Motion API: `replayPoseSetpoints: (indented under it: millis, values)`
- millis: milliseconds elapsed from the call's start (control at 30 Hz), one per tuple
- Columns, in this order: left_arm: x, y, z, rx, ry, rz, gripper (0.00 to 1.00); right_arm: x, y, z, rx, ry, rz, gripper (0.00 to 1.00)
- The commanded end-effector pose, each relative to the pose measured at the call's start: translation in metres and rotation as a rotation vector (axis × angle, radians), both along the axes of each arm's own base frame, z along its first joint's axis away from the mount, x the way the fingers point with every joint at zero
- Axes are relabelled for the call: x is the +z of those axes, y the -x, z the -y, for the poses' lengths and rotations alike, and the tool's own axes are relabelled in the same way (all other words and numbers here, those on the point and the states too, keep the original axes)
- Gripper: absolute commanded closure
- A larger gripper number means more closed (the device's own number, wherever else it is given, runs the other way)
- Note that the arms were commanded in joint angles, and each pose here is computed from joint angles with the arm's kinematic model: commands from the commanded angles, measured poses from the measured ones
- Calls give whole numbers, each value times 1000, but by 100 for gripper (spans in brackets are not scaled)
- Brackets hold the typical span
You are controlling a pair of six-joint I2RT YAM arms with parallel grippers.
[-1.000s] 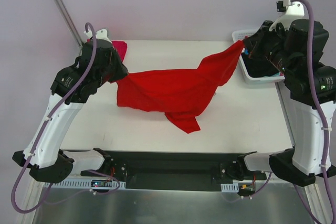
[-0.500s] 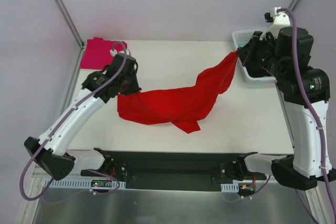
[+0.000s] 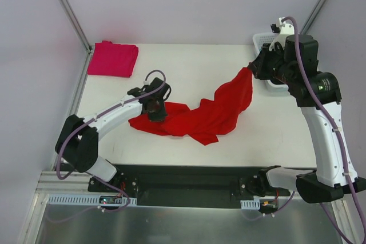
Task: Fold and stack the t-shirts
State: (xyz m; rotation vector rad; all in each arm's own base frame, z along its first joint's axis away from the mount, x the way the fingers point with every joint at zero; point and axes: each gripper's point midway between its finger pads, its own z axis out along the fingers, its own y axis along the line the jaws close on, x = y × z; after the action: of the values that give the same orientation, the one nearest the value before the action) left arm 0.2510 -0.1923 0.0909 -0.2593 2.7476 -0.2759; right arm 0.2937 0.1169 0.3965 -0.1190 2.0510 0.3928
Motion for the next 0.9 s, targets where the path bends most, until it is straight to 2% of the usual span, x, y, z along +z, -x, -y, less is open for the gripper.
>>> replayPoseSetpoints:
  millis: [0, 200, 600, 833, 867]
  values:
    - [1, -23, 23, -14, 44, 36, 100, 18, -1, -2, 23, -18, 84, 99]
    - [-10, -33, 29, 4, 51, 46, 100, 15, 0, 5, 6, 17, 80, 99]
    - [-28, -84, 98, -107, 67, 41, 100, 8, 19, 14, 4, 44, 79, 99]
    - [-34, -78, 88, -101, 29, 40, 100, 5, 19, 8, 28, 25, 68, 99]
    - [-36, -75, 84, -104, 18, 39, 97, 5, 19, 6, 35, 14, 64, 99]
